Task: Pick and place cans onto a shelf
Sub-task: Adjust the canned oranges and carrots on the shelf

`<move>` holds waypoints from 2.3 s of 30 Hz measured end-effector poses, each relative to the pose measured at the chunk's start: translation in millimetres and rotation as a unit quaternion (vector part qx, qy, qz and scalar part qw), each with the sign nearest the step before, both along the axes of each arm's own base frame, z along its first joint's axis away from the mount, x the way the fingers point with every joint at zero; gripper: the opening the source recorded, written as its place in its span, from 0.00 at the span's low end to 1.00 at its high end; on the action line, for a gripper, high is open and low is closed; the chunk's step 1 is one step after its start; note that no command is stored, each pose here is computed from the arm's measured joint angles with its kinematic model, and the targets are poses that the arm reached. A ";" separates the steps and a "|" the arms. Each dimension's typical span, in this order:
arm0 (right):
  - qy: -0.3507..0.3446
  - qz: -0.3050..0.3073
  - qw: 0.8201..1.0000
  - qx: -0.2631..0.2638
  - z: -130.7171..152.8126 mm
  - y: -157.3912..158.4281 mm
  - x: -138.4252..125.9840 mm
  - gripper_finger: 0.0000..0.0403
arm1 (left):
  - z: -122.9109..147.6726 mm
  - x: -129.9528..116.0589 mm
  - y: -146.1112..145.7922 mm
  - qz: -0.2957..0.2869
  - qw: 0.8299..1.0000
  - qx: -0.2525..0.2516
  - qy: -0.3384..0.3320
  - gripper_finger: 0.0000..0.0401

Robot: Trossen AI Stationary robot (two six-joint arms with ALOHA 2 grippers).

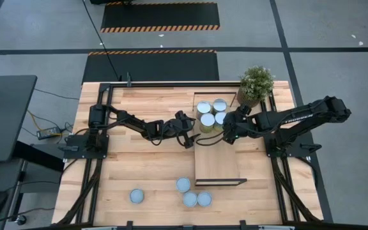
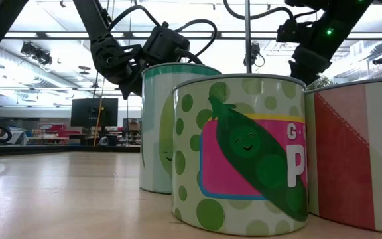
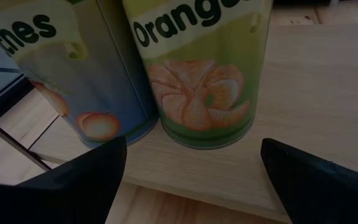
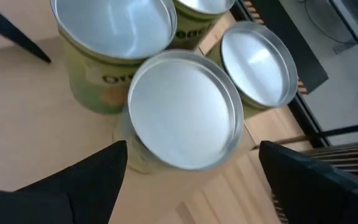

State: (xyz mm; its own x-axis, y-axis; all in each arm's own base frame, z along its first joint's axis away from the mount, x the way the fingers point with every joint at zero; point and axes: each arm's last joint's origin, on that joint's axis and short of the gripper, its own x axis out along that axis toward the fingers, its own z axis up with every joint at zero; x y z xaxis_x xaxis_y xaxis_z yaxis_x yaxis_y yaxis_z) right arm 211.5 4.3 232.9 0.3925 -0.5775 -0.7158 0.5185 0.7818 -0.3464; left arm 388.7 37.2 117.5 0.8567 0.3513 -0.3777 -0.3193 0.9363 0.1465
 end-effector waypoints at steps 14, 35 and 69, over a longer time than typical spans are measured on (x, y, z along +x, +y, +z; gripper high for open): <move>-0.066 0.016 0.997 -0.023 4.3 2.0 13.1 0.93 | 0.0 0.0 0.0 0.000 1.000 0.000 0.000 0.94; -0.011 -0.028 0.997 -0.068 -25.3 7.2 25.5 0.93 | -0.2 0.0 0.0 0.000 1.000 0.000 0.001 0.94; 0.032 0.061 0.996 -0.047 -25.3 17.8 26.0 0.93 | -0.2 0.0 0.0 0.000 1.000 0.000 0.000 0.94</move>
State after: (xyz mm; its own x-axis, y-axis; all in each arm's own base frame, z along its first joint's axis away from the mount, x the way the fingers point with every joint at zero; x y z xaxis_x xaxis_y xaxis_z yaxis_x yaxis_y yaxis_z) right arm 237.5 22.1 207.6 0.4189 -0.5936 -0.6871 0.3950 0.8005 -0.4508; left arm 388.7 37.2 117.3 0.8564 0.3512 -0.3784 -0.3190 0.9363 0.1470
